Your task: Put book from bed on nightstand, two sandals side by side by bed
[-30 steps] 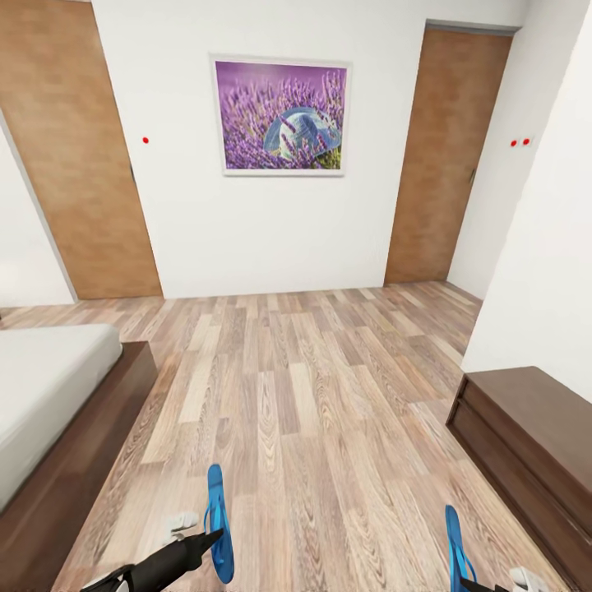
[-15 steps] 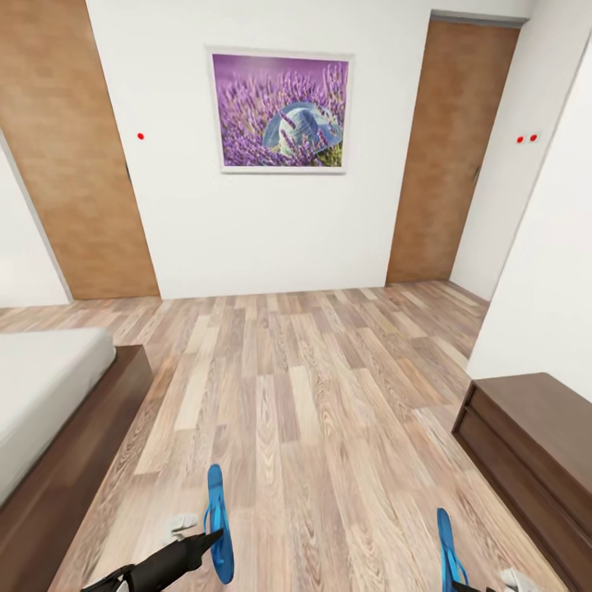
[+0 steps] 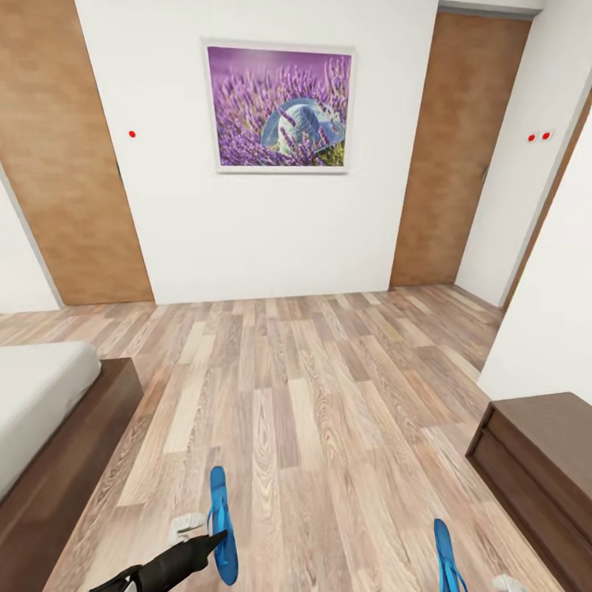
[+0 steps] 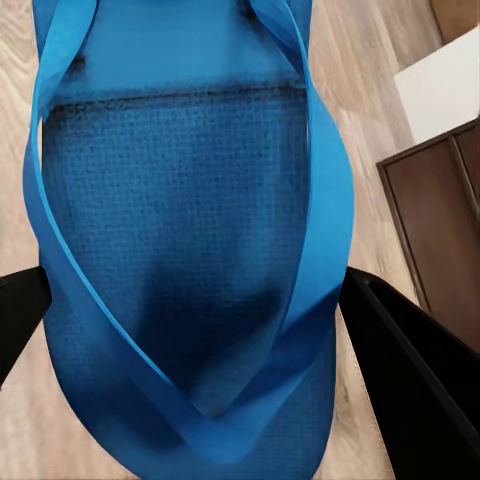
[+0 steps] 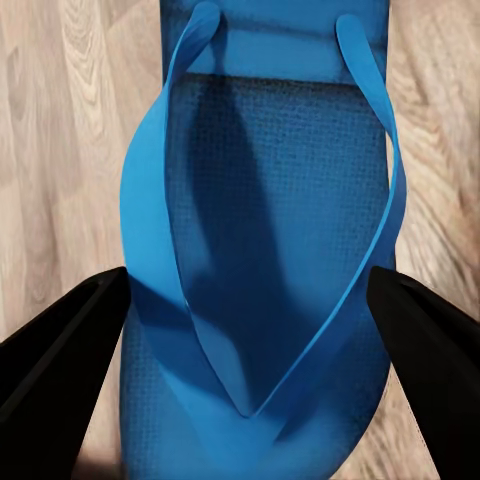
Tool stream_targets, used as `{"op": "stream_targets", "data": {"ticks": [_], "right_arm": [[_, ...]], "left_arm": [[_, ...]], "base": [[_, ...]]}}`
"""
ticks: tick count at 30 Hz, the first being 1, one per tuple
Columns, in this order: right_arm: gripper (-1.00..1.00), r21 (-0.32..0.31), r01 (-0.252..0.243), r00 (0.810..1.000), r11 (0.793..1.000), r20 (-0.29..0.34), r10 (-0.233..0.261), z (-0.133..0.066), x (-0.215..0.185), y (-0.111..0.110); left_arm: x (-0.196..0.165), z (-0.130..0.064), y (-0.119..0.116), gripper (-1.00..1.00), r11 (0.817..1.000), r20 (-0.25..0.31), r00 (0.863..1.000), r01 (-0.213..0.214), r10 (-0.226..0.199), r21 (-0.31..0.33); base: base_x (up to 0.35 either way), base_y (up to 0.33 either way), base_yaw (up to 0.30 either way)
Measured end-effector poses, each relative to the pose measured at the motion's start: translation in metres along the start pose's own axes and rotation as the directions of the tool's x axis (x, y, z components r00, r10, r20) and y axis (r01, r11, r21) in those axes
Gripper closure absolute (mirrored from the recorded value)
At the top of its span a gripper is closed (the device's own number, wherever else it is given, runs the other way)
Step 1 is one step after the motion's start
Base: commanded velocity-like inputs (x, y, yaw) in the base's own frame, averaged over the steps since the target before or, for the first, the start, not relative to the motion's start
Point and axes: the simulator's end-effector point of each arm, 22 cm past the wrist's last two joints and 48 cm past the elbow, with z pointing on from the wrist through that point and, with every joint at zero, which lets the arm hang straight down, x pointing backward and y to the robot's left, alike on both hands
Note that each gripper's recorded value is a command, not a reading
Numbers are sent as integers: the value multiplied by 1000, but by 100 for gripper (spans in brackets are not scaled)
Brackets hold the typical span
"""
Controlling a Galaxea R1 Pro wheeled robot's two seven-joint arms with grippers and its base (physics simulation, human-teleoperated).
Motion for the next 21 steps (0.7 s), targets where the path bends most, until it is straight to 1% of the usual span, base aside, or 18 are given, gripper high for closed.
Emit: {"op": "stream_targets", "data": {"ticks": [21], "right_arm": [[100,-13,-5,1000,1000,-4,5,6,4,8]], "left_arm": [[0,1,-1,100,1000,1,1000,2,-2,1]], "base": [[322,0,0]]}}
